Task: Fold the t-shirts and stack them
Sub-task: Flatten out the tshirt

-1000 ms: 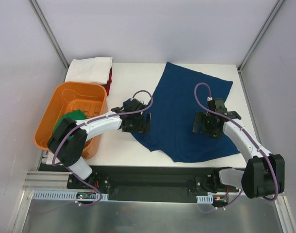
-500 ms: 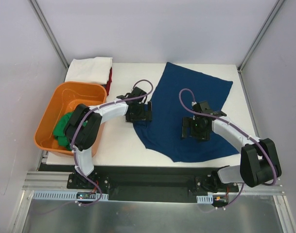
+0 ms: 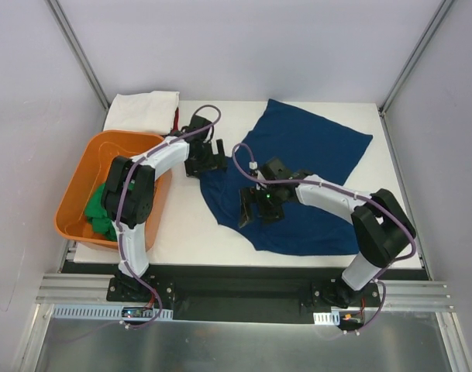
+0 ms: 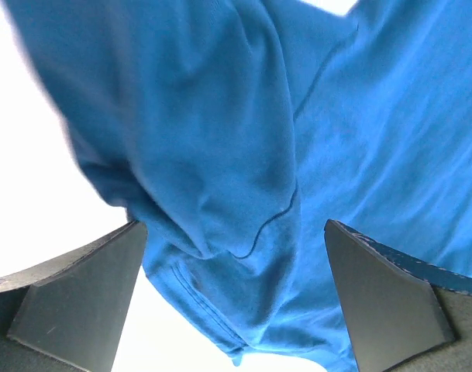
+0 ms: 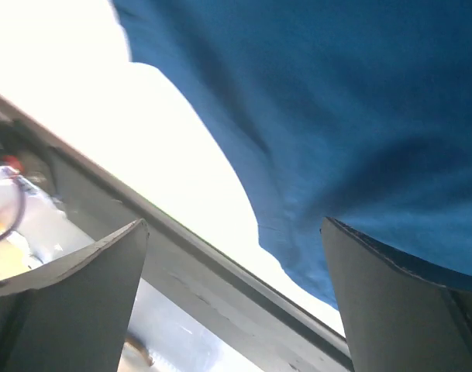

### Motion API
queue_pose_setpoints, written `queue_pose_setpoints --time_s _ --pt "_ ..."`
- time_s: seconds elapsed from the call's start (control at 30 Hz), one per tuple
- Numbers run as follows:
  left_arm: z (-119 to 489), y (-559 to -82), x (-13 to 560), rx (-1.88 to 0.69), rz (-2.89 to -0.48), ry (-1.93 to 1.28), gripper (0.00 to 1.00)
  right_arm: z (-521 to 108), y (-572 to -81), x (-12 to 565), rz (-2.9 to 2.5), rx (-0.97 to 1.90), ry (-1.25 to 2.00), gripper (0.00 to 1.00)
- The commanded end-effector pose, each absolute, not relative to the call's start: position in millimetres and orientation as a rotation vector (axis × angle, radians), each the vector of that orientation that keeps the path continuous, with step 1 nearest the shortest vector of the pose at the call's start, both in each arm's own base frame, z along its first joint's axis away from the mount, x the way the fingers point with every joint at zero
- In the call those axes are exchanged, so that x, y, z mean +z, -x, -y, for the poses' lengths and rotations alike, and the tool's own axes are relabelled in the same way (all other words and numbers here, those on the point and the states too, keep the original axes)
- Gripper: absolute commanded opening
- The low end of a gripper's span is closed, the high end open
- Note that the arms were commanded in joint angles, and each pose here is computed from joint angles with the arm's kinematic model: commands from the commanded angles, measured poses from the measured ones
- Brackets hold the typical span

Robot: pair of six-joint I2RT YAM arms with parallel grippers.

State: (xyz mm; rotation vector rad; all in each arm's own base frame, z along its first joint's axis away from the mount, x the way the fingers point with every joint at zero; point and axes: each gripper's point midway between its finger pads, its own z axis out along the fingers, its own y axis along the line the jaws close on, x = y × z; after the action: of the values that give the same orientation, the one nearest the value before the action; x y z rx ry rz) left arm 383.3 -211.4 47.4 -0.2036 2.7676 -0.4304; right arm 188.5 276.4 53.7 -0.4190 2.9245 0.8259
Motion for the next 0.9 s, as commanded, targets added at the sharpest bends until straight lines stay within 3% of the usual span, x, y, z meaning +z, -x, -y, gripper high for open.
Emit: queue_pose_setpoints --time_s 0.0,0.27,0.5,0.7,0.87 --pt "196.1 -407.0 100.3 -0.427 -2.650 0.156 1.00 -291.2 -218.9 115.6 -2.708 0.863 0.510 0.97" --pt "220.9 -374.2 147.9 -0.604 -2.587 0.083 0.99 -168.2 -272.6 151.2 -2.567 0.252 0.216 0.97" --pt "269.7 -295.7 126.7 -0.704 -2.703 -0.084 0.99 -88.1 -319.7 148.6 -2.498 0.018 -0.038 0.97" --pt "290.3 -262.9 94.7 -0.758 -2.818 -0.114 0.99 -90.2 -375.6 119.4 -2.602 0.201 -0.144 0.97" --pt "288.5 -278.3 72.6 -0.717 -2.850 -0.150 0.99 -101.3 -384.7 80.9 -2.716 0.356 -0.210 0.97"
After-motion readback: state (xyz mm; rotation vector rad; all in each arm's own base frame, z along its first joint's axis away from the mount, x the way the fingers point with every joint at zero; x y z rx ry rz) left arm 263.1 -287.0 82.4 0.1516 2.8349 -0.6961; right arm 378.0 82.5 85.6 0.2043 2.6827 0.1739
